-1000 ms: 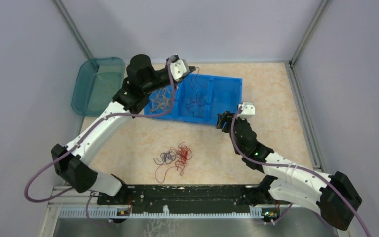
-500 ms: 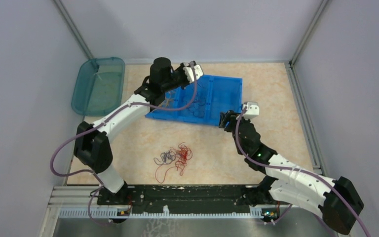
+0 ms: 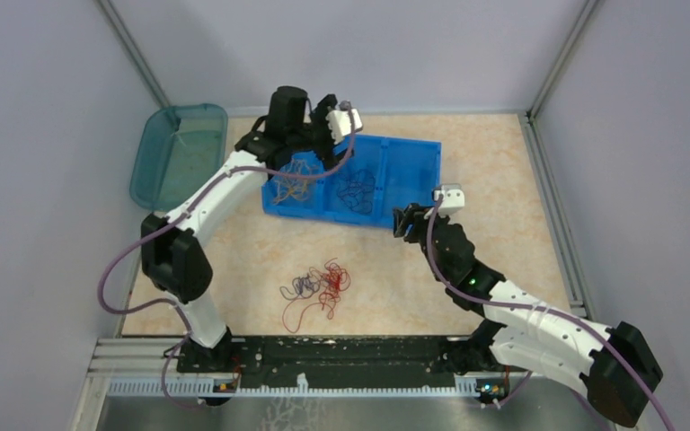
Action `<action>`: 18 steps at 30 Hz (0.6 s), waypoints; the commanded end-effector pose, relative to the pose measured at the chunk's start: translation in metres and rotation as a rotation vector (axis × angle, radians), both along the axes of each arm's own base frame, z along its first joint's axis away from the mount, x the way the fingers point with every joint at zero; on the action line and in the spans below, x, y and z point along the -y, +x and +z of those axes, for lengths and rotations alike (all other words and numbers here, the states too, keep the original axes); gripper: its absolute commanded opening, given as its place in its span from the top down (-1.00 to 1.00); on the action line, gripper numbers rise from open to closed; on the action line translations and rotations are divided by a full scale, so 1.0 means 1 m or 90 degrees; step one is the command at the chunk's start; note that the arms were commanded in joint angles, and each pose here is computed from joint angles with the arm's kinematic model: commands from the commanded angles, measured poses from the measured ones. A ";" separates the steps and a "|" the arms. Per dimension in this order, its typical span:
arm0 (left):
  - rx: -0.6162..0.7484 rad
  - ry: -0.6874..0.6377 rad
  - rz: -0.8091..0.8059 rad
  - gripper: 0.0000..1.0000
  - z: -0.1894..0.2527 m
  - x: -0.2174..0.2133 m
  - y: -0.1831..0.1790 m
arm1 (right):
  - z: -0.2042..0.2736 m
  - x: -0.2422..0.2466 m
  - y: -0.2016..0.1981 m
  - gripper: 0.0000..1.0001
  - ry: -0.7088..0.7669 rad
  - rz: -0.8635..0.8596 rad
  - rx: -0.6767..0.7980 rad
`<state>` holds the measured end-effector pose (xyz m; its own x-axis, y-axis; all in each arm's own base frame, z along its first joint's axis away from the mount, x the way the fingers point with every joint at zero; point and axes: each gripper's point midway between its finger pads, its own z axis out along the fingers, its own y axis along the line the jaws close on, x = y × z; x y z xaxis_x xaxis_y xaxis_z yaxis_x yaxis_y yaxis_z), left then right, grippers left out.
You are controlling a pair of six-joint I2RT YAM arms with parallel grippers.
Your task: Untangle the cables
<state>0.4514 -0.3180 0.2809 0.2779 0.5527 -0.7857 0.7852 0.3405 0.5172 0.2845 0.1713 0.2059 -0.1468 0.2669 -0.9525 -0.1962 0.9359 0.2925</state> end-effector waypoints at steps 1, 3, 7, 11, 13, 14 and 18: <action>-0.120 0.035 -0.106 -0.94 -0.016 -0.040 -0.072 | 0.028 -0.029 -0.005 -0.12 0.022 0.105 0.046; -0.165 0.070 -0.162 -0.94 -0.032 -0.059 -0.117 | 0.025 -0.039 -0.005 -0.13 0.017 0.131 0.036; -0.255 0.136 -0.242 -0.93 -0.084 -0.093 -0.201 | 0.018 -0.051 -0.004 -0.13 0.016 0.158 0.022; -0.252 0.185 -0.300 -0.87 -0.125 -0.118 -0.250 | 0.015 -0.057 -0.004 -0.13 0.019 0.173 0.017; -0.230 0.219 -0.335 -0.81 -0.140 -0.127 -0.264 | 0.014 -0.061 -0.004 -0.13 0.020 0.182 0.017; -0.219 0.242 -0.364 -0.75 -0.150 -0.131 -0.274 | 0.014 -0.063 -0.005 -0.12 0.019 0.192 0.018; -0.161 0.320 -0.458 -0.46 -0.175 -0.138 -0.296 | 0.018 -0.068 -0.006 -0.08 0.028 0.207 0.029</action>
